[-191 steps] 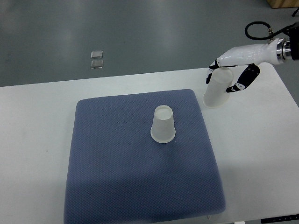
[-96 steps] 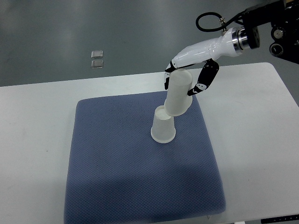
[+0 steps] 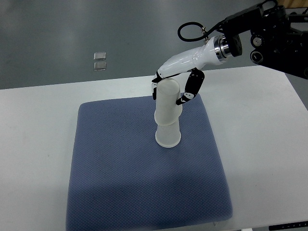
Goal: Stack paper cups
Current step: 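Lower the held cup onto the upside-down cup on the pad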
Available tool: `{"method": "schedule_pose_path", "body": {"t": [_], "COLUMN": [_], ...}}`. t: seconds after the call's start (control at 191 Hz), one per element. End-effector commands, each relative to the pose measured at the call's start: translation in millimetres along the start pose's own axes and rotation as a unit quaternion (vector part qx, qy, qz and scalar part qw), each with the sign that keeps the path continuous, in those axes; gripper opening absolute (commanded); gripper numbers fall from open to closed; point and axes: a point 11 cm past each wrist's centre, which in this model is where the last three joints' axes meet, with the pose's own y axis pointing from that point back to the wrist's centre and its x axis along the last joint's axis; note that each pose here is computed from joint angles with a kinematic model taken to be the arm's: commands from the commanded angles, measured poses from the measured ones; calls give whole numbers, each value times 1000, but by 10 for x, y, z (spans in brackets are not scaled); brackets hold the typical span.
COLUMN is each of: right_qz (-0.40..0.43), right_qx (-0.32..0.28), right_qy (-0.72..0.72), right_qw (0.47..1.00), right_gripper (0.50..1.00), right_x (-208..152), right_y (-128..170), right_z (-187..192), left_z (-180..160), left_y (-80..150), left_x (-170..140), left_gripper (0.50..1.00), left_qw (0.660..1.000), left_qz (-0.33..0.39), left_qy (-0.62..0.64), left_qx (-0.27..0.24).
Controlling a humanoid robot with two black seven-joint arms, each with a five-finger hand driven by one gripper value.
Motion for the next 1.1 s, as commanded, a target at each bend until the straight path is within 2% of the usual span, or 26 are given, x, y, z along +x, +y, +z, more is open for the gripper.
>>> {"method": "schedule_pose_path", "body": {"t": [0.0, 0.634, 1.094], "right_qz": [-2, -2, 2], "right_qx": [-2, -5, -11], "right_qy": [-6, -14, -17], "right_qw": [1000, 1000, 1000], "right_gripper": [656, 656, 668], "right_x": [-44, -144, -74], "right_y": [-21, -227, -165], "right_z": [35, 117, 148], "left_z": [-6, 3, 3], "left_y": [0, 0, 0], "left_x": [0, 0, 0], "left_gripper": [1000, 1000, 1000], "left_qw": [1000, 1000, 1000], "left_qz": [0, 0, 0], "left_qy": [0, 0, 0], "left_qx": [0, 0, 0]}}
